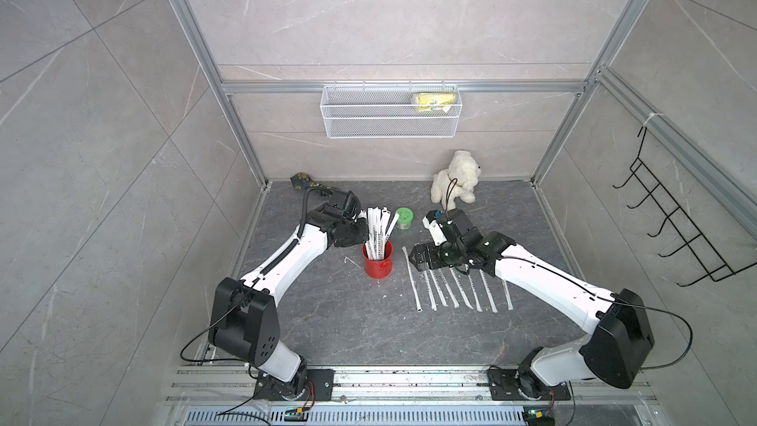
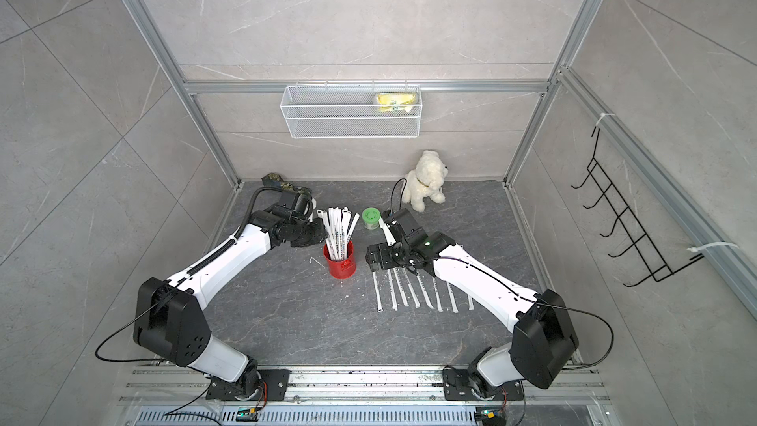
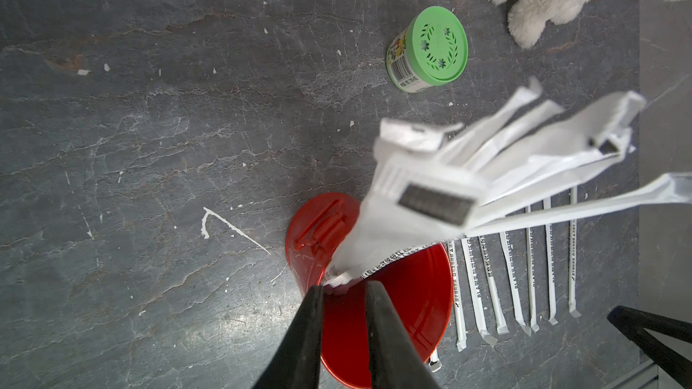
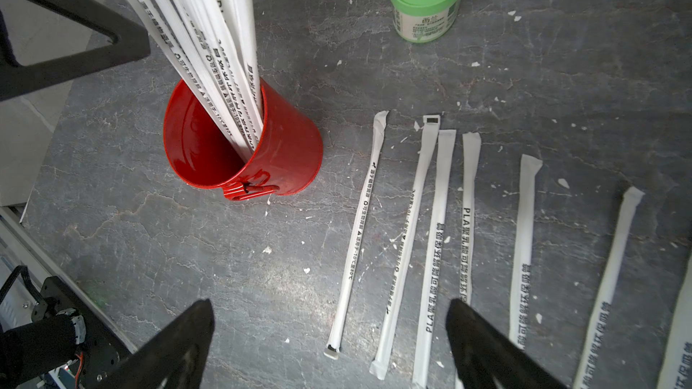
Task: Take the straws out of the storage container
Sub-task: Pick up the straw from the container, then place the straw at the center of the board, then pick up the straw from the container.
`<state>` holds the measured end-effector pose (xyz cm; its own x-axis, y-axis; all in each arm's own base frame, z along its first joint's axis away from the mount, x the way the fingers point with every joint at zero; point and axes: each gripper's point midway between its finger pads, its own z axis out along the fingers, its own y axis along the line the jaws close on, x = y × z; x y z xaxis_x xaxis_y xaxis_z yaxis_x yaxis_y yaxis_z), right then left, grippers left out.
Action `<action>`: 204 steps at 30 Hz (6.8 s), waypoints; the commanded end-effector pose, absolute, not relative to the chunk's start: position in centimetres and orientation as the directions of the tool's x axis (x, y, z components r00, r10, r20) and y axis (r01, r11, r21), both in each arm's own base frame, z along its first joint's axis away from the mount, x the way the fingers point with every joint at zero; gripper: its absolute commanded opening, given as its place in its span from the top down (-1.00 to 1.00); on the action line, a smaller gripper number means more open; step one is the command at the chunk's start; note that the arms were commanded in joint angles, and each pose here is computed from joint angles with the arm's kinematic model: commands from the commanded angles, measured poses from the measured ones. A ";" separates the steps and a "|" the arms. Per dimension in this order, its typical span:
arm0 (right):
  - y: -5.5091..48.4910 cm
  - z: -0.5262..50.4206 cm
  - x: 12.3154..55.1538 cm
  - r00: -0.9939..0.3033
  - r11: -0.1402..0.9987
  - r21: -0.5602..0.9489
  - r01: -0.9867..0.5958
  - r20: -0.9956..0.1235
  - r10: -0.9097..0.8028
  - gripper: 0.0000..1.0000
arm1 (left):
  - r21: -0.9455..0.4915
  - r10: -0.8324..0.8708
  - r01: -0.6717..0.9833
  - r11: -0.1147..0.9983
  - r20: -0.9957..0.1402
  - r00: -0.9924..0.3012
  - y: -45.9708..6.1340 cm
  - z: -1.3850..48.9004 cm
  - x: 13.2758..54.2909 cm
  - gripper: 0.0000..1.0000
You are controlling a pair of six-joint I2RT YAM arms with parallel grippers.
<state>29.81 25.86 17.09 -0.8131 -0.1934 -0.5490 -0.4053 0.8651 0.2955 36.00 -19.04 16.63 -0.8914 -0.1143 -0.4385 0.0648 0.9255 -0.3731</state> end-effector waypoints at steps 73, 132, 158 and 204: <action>27.1 19.0 29.6 -0.808 0.836 0.318 -0.448 -0.543 -0.227 -1.00 | -0.027 0.123 0.180 0.983 -0.630 -0.767 -12.2 35.7 30.0 0.78; 25.0 15.2 27.2 -0.849 0.859 0.277 -0.431 -0.448 -0.281 -1.00 | -0.090 0.078 0.061 0.994 0.201 -0.977 -13.5 6.9 38.7 0.77; 24.9 15.2 27.2 -0.849 0.861 0.274 -0.429 -0.447 -0.281 -0.99 | -0.085 0.073 0.055 0.995 0.229 -0.971 -13.5 4.0 38.3 0.56; 25.1 16.4 27.2 -0.847 0.857 0.309 -0.412 -0.476 -0.236 -0.99 | -0.407 -0.145 0.037 0.913 -0.408 -0.902 -17.3 20.0 34.7 0.42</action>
